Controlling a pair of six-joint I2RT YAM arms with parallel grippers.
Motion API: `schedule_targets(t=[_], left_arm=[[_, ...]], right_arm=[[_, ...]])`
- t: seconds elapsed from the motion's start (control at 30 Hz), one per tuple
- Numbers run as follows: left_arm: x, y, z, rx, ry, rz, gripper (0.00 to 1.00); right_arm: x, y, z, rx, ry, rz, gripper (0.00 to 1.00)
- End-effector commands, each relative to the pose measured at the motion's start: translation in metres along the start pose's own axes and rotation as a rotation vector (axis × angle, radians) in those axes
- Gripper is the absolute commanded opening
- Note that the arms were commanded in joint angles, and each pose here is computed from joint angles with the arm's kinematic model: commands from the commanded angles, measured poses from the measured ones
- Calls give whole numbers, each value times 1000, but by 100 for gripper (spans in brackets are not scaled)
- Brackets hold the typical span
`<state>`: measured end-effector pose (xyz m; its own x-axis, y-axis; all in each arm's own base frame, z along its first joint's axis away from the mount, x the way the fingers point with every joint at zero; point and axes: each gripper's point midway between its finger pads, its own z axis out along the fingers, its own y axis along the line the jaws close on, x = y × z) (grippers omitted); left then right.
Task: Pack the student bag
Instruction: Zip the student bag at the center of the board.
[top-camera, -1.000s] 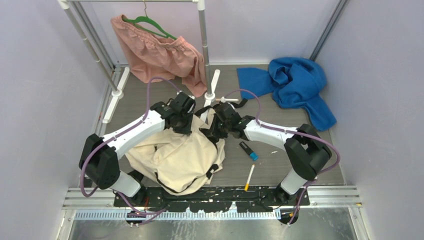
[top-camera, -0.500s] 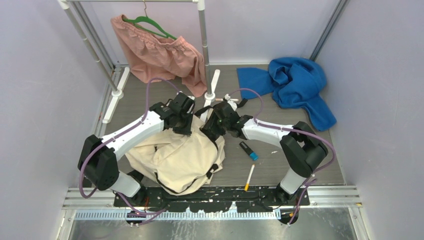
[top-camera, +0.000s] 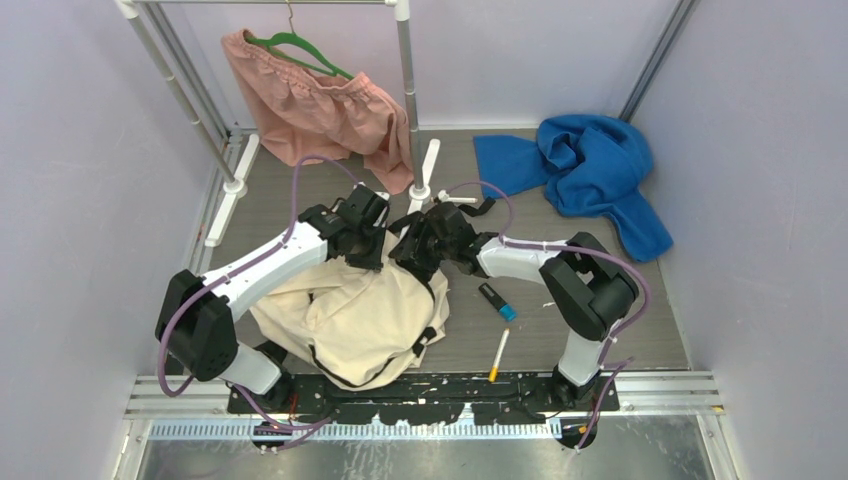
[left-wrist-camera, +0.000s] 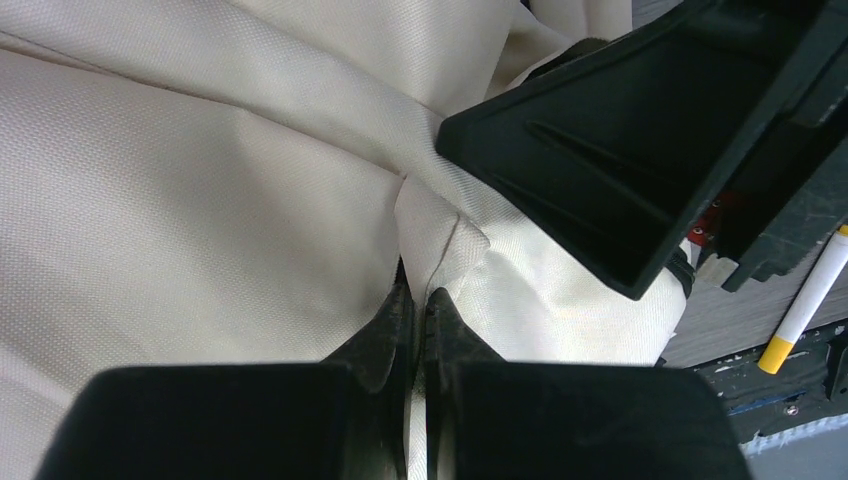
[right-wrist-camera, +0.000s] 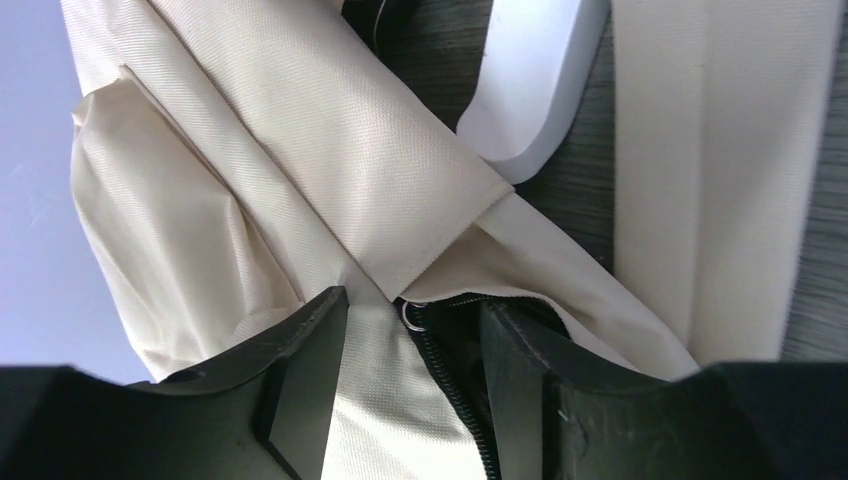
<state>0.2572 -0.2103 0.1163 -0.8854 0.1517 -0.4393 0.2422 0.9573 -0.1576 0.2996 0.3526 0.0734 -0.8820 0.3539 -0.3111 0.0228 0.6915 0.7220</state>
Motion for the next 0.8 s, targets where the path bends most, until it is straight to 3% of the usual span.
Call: schedule_targets(t=[0.0, 0.2, 0.4, 0.6, 0.77], left_arm=[[-3, 0, -10, 21, -19, 17, 0], [-3, -1, -11, 27, -20, 19, 0], [-3, -1, -12, 27, -24, 22, 0], [-3, -1, -10, 26, -20, 23, 0], [-3, -1, -10, 29, -22, 20, 0]], right_arm=[[5, 22, 4, -127, 38, 21, 58], [8, 15, 8, -113, 50, 44, 62], [8, 19, 6, -219, 112, 203, 62], [0, 29, -11, -316, 121, 278, 39], [-4, 31, -25, -289, 94, 226, 33]])
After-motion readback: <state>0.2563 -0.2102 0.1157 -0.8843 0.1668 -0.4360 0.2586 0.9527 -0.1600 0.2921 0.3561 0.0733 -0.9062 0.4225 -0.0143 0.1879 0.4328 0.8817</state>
